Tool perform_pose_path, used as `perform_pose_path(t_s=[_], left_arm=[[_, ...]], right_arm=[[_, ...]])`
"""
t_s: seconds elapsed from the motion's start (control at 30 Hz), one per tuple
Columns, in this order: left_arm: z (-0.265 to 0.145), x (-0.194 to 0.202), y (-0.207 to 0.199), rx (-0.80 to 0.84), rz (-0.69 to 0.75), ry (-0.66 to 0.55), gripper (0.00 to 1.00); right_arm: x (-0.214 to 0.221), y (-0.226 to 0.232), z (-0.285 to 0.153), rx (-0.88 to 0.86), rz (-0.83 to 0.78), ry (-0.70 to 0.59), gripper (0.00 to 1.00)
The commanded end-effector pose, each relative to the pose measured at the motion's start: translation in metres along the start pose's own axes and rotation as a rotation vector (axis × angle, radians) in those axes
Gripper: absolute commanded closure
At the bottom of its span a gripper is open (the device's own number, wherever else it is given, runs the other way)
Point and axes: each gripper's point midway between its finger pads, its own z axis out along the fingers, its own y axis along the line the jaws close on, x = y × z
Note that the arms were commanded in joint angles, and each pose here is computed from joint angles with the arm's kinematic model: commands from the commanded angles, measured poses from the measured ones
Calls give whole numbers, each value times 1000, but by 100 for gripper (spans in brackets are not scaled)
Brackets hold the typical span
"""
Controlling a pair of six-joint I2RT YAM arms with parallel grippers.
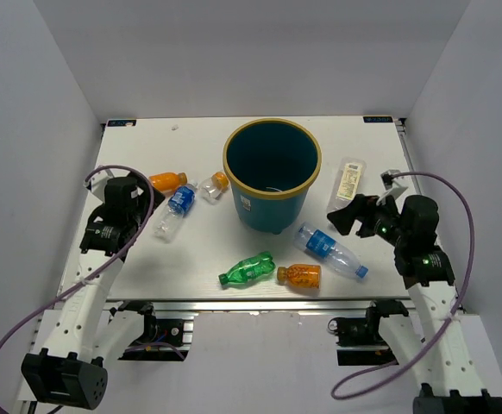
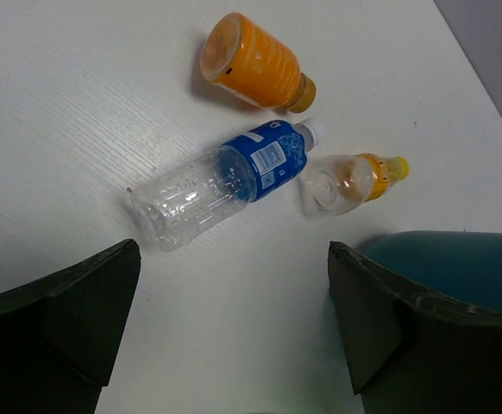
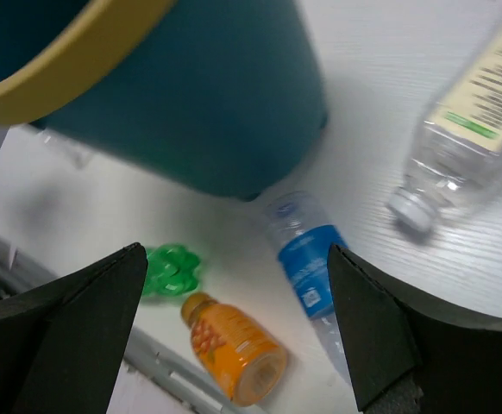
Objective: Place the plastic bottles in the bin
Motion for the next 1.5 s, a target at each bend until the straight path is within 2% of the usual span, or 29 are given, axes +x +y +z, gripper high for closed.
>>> perform_pose_path(t_s=[0.0,0.2,0.27,0.43,0.6,0.63,0.7,0.8,0.93,1.4,1.47], left_arm=[[8,7,5,-9,22,12,2],[16,19,2,-4,31,65,2],[17,22,5,-16,34,72,2],[18,22,14,-62,43,73,2],[16,20,15,-66,51,67,2],[16,20,16,-69,54,61,2],[16,15,21,-92,60,37,2],[17,13,22,-101,64,26,2],[18,15,22,-99,74,35,2],[23,20,33,-150,77,38,2],[22,18,35,-160,76,31,2]], right_arm=[[-1,50,-15,-165,-129,25,11],[68,78,4,-253,-227,248,11],[78,76,9,-191,-269,272,11],[123,102,7,-240,-423,395,11],[160,98,15,-132,-618,514,11],[169,82,19,-36,-692,563,11],[178,74,22,39,-812,606,11],[182,70,24,42,-921,663,11],[193,75,23,-27,-964,729,11],[231,50,40,-15,-1067,908,11],[231,45,42,3,-1069,918,13]])
